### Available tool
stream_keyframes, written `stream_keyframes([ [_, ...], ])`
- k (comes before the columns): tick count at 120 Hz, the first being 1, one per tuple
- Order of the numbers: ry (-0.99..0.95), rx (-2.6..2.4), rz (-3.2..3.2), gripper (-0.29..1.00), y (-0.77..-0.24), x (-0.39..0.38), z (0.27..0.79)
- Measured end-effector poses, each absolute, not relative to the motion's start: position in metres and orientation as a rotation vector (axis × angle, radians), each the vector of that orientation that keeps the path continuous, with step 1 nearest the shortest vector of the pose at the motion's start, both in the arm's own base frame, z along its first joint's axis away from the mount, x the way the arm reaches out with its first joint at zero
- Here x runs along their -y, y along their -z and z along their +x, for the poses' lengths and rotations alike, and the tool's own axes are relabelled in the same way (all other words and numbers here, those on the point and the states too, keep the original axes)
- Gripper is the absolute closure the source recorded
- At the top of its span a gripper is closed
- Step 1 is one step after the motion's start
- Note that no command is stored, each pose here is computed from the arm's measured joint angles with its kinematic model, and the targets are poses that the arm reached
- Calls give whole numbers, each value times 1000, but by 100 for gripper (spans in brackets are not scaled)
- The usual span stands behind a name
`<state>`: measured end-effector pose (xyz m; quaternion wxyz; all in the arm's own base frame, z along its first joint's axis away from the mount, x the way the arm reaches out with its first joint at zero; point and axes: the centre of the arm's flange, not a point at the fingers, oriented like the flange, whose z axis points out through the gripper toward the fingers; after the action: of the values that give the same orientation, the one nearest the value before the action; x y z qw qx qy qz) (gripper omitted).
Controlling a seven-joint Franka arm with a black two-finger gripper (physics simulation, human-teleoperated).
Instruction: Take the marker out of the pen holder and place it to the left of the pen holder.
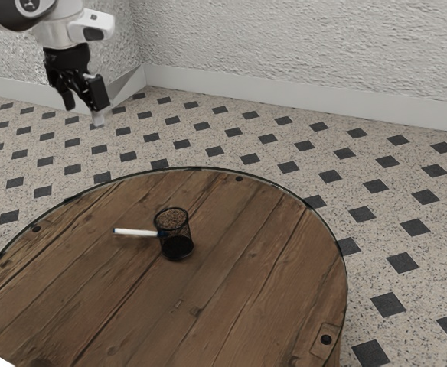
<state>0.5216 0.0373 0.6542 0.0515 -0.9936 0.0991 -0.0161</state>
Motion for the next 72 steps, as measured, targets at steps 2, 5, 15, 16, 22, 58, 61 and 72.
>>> stream_keyframes([
  [2,52,-298,-3024,0,-656,-39,520],
  [5,63,-294,-3024,0,-660,-41,517],
  [15,92,-297,-3025,0,-672,-41,507],
  [16,95,-298,-3025,0,-673,-41,506],
  [22,101,-303,-3026,0,-678,-40,501],
  [58,64,-306,-3025,0,-676,-41,497],
  [61,63,-306,-3025,0,-676,-41,496],
  [72,59,-307,-3024,0,-676,-41,496],
])
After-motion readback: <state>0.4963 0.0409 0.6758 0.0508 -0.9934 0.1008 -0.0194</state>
